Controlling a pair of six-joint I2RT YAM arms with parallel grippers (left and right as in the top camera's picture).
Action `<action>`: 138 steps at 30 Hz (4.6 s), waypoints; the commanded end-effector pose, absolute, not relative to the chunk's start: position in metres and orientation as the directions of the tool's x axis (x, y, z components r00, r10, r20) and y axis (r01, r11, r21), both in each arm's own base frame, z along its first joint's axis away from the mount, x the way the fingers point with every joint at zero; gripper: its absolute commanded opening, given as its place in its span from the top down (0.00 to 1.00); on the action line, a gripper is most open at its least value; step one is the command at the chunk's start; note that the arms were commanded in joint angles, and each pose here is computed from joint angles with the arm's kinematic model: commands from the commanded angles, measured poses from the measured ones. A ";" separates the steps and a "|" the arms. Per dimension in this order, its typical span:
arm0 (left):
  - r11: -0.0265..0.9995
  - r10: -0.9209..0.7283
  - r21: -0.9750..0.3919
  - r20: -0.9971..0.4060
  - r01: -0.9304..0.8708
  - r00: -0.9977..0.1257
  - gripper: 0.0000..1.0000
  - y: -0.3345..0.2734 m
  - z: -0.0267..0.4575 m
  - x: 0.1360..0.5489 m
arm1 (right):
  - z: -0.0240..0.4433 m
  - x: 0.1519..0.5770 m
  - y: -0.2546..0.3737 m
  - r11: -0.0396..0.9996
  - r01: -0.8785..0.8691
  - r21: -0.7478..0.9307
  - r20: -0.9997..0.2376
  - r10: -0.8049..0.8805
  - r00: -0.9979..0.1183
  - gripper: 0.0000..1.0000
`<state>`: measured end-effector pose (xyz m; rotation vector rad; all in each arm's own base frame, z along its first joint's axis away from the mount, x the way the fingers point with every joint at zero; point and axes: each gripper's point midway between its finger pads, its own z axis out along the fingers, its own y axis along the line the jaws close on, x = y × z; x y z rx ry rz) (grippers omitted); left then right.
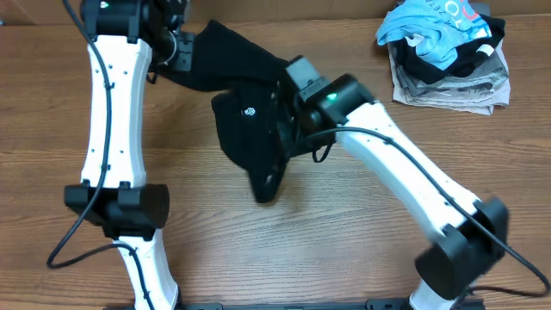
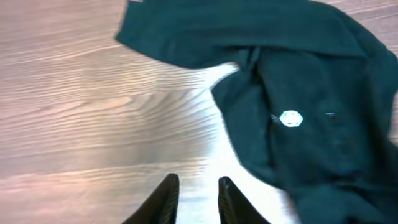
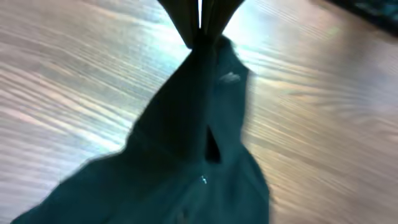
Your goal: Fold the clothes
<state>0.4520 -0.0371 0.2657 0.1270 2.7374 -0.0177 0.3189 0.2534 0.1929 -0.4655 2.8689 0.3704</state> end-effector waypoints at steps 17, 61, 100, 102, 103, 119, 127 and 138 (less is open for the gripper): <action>0.990 0.129 0.123 -0.634 0.065 -0.762 0.54 -0.008 0.405 0.350 | 0.452 0.255 0.205 0.849 -0.305 0.432 -0.649 0.058 -0.758 0.96; 1.000 0.001 -0.019 -0.679 0.019 -0.735 0.34 0.036 0.363 0.455 | 0.185 0.395 0.325 0.881 -0.386 0.275 -0.266 -0.316 -0.911 0.37; 0.992 0.067 -0.051 -0.579 0.119 -0.813 0.35 -0.007 0.297 0.494 | 0.169 0.482 0.160 0.898 -0.251 0.362 -0.290 -0.147 -0.946 0.96; 0.991 0.067 -0.051 -0.594 0.121 -0.802 0.35 -0.007 0.305 0.492 | 0.213 0.478 0.170 0.886 -0.298 0.355 -0.370 -0.159 -0.915 0.96; 0.991 0.066 -0.050 -0.605 0.121 -0.793 0.35 -0.007 0.311 0.491 | 0.233 0.475 0.175 0.880 -0.321 0.351 -0.406 -0.166 -0.899 0.96; 0.830 0.280 -0.146 -0.726 0.538 -0.629 0.24 -0.073 0.382 0.419 | 0.330 0.422 0.280 0.807 -0.536 0.247 -0.633 -0.285 -0.720 0.96; 0.538 0.401 -0.272 -0.750 0.798 -0.526 0.18 -0.134 0.350 0.412 | 0.333 0.419 0.285 0.789 -0.539 0.295 -0.629 -0.264 -0.731 0.96; 0.275 0.441 -0.345 -0.784 0.897 -0.437 0.18 -0.211 0.296 0.431 | 0.333 0.417 0.287 0.778 -0.547 0.311 -0.625 -0.266 -0.734 0.96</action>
